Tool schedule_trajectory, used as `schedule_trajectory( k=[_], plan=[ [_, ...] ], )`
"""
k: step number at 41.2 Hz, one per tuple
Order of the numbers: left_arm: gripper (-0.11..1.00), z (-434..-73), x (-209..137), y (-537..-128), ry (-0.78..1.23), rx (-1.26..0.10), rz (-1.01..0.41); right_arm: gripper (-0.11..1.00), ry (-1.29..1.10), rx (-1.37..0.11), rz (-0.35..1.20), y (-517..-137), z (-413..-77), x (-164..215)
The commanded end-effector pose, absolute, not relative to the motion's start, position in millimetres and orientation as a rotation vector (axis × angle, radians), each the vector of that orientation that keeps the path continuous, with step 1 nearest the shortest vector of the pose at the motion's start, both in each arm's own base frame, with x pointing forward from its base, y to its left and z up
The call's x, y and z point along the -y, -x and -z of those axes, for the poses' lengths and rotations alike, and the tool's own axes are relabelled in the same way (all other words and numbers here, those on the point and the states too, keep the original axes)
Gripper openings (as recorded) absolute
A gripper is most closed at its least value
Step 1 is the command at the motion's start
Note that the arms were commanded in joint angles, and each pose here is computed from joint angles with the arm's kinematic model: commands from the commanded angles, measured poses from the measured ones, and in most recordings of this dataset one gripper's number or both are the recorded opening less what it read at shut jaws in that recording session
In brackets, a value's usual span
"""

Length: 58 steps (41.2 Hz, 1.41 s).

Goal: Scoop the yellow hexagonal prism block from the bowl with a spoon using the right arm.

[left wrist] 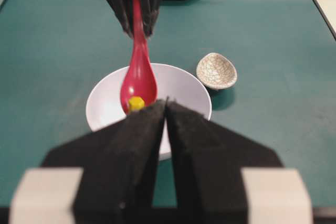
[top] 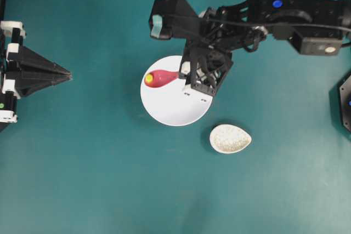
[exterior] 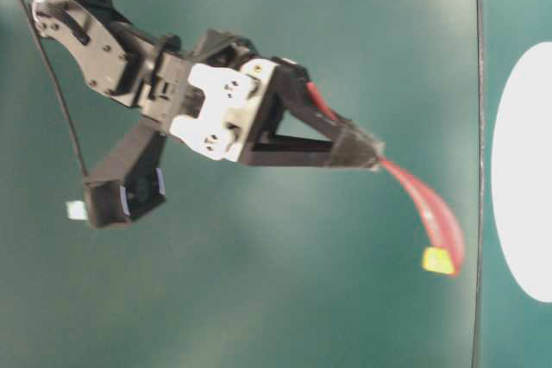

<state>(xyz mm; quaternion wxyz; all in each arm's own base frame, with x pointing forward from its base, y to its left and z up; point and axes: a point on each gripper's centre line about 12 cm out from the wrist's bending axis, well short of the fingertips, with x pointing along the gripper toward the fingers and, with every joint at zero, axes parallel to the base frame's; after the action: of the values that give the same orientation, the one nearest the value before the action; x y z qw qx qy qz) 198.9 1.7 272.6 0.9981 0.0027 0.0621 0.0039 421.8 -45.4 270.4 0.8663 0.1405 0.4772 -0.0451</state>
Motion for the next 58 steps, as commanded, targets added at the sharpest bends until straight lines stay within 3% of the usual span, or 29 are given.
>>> schedule_trajectory(
  k=[1,20,37,58],
  plan=[
    [0.1,-282.4,-1.7,-201.4,-0.006,-0.1,-0.008,0.23,-0.279,-0.921,0.091,-416.7,-295.9,44.2],
    [0.1,-282.1,-1.7,-201.7,-0.002,-0.101,-0.008,0.23,-0.261,-0.716,0.108,-396.3,-316.8,44.7],
    [0.1,-282.4,-1.7,-201.4,-0.004,-0.1,-0.008,0.23,-0.256,-0.477,0.127,-346.3,-328.9,40.5],
    [0.1,-282.4,-1.7,-201.4,-0.002,-0.1,-0.008,0.23,-0.267,-0.464,0.128,-332.3,-323.8,38.1]
  ],
)
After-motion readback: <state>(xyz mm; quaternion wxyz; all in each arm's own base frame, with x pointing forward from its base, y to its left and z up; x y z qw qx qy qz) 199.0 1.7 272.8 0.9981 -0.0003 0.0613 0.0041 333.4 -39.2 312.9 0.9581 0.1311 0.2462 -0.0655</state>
